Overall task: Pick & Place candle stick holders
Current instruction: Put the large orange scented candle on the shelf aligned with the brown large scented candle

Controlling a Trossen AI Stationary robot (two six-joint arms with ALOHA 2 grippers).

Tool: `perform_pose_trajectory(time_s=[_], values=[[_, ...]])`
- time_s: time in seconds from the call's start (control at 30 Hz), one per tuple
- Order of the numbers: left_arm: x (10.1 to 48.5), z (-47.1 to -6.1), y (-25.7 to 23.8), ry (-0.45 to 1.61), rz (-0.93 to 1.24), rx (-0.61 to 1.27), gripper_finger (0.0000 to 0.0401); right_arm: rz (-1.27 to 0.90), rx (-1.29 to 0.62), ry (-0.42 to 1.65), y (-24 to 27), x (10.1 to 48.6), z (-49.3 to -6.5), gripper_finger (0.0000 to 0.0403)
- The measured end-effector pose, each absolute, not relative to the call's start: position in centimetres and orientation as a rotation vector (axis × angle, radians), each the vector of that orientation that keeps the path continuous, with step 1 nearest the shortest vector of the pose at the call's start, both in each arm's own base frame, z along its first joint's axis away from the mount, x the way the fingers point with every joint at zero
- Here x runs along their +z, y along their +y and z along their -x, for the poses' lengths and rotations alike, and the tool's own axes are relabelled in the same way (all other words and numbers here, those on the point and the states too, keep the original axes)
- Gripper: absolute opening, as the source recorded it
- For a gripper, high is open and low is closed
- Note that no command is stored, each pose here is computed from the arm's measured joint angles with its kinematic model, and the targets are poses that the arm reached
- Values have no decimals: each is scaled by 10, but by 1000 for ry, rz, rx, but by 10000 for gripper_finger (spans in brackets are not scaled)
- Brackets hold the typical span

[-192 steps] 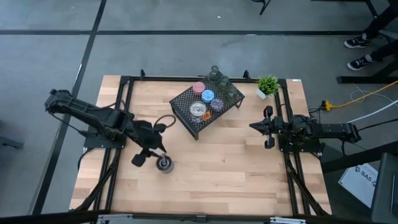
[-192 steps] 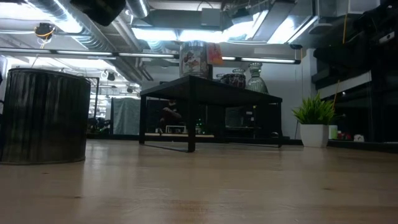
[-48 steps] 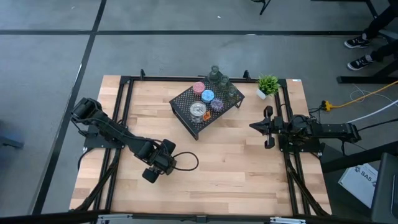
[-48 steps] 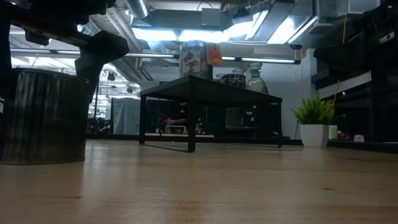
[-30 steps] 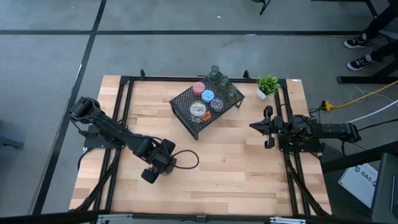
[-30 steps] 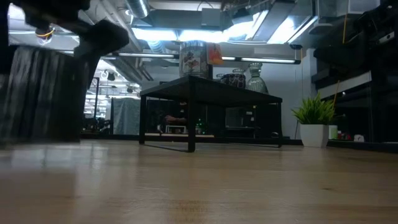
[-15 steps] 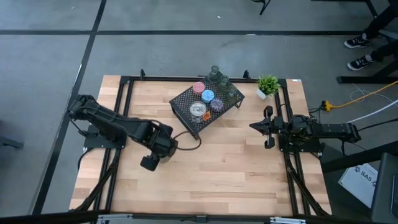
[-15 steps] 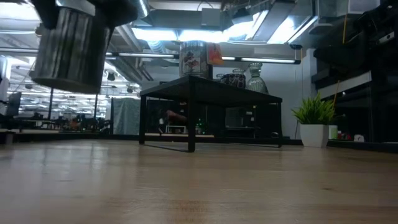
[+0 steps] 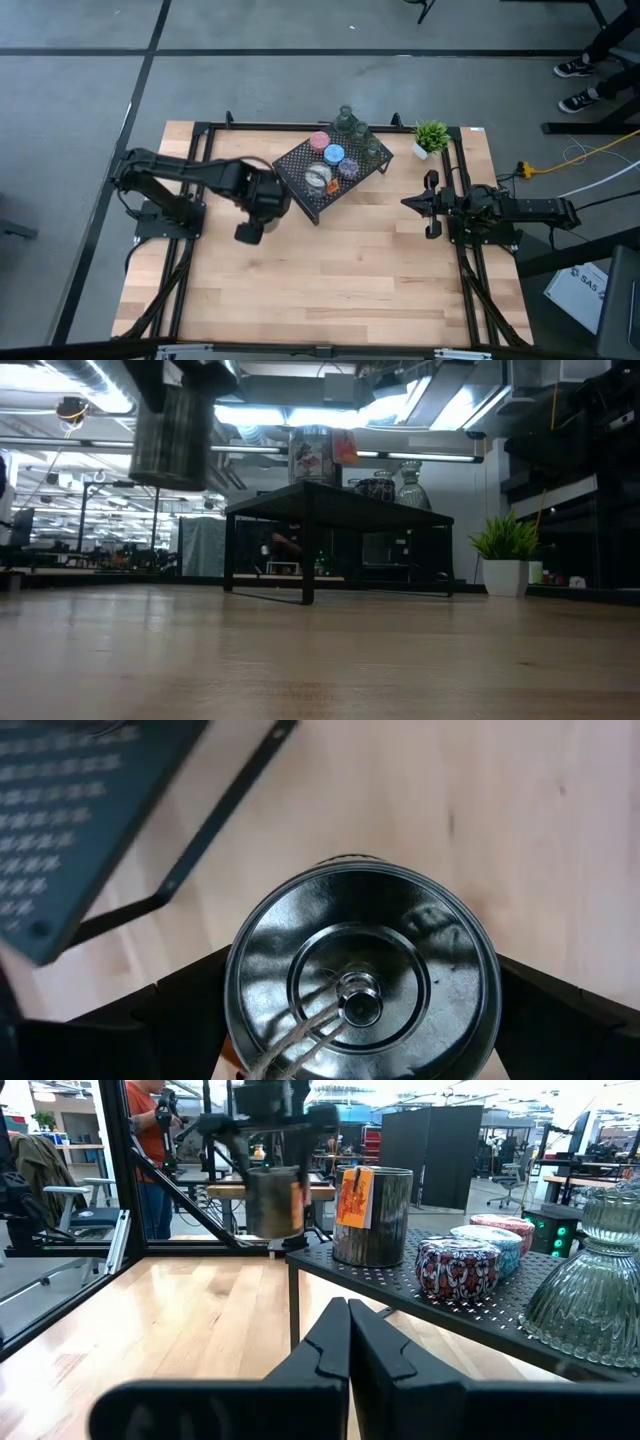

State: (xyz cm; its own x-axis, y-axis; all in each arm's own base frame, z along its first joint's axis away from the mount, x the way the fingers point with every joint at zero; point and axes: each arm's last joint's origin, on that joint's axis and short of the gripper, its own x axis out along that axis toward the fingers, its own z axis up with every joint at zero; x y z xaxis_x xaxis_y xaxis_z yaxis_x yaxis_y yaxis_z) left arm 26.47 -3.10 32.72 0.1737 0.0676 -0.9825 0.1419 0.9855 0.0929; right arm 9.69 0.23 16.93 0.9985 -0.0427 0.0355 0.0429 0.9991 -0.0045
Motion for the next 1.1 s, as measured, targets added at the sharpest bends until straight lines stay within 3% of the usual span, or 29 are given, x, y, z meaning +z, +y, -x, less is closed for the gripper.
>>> perform_pose_trajectory(time_s=[0.7, 1.1], values=[[362, -254, 64, 1343, 132, 308, 359, 5, -43, -35, 2, 169, -97, 0], [371, -253, 106, 1209, 101, 370, 359, 5, -42, -36, 2, 169, -97, 0]])
